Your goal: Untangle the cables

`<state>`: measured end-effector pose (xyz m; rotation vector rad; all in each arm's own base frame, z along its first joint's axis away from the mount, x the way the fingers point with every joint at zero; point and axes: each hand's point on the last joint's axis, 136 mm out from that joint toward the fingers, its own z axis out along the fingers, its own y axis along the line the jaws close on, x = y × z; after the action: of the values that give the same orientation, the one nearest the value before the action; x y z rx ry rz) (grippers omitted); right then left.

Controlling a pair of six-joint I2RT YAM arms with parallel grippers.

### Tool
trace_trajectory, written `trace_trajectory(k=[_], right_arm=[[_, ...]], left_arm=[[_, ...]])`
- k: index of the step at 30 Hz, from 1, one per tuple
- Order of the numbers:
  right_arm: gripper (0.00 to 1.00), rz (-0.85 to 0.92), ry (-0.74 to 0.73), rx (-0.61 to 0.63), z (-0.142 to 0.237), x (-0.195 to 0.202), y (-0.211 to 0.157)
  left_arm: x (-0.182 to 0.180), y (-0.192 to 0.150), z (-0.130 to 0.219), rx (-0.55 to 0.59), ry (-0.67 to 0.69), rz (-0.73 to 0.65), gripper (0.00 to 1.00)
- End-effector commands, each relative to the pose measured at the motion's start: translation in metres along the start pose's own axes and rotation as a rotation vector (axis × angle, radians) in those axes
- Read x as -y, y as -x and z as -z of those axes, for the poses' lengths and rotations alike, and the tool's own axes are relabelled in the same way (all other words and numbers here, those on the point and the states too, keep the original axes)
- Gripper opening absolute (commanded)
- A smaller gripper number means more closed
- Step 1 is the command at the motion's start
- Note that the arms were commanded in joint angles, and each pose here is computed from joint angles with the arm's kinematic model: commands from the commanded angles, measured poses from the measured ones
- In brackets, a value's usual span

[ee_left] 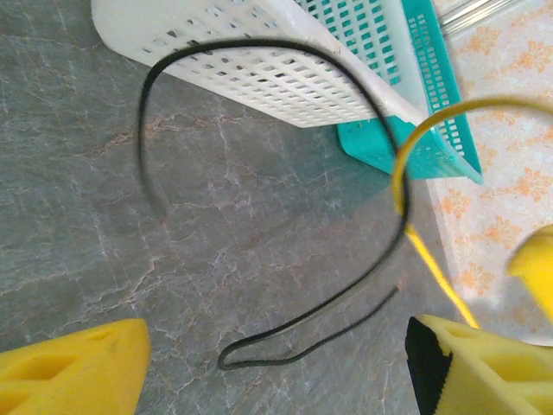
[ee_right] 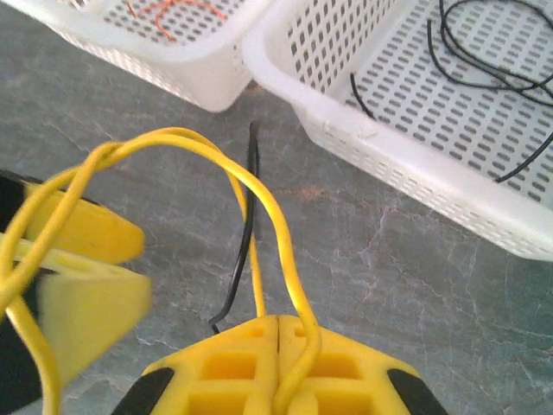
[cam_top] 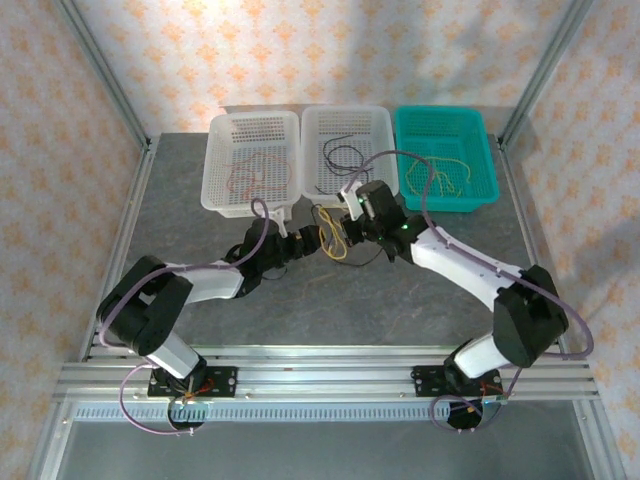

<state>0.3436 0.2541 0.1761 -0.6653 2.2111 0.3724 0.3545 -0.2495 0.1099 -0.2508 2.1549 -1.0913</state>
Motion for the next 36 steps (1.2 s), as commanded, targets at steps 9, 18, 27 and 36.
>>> trace_trajectory(k=[9, 18, 27, 36], right_arm=[[0.0, -0.074, 0.057, 0.162, 0.045, -0.002, 0.034], [0.0, -0.076, 0.03, 0.195, 0.061, 0.003, 0.048], [0.0, -0.241, 0.005, 0.168, 0.055, 0.009, 0.063], [0.0, -0.329, 0.09, 0.127, 0.051, -0.005, 0.063]], left_arm=[[0.016, 0.0, -0.013, -0.007, -0.069, -0.044, 0.78], [0.029, -0.001, 0.011, 0.03, -0.152, -0.128, 0.78], [0.062, 0.004, 0.036, 0.036, -0.236, -0.295, 0.79], [0.109, 0.006, 0.033, 0.005, -0.433, -0.365, 0.81]])
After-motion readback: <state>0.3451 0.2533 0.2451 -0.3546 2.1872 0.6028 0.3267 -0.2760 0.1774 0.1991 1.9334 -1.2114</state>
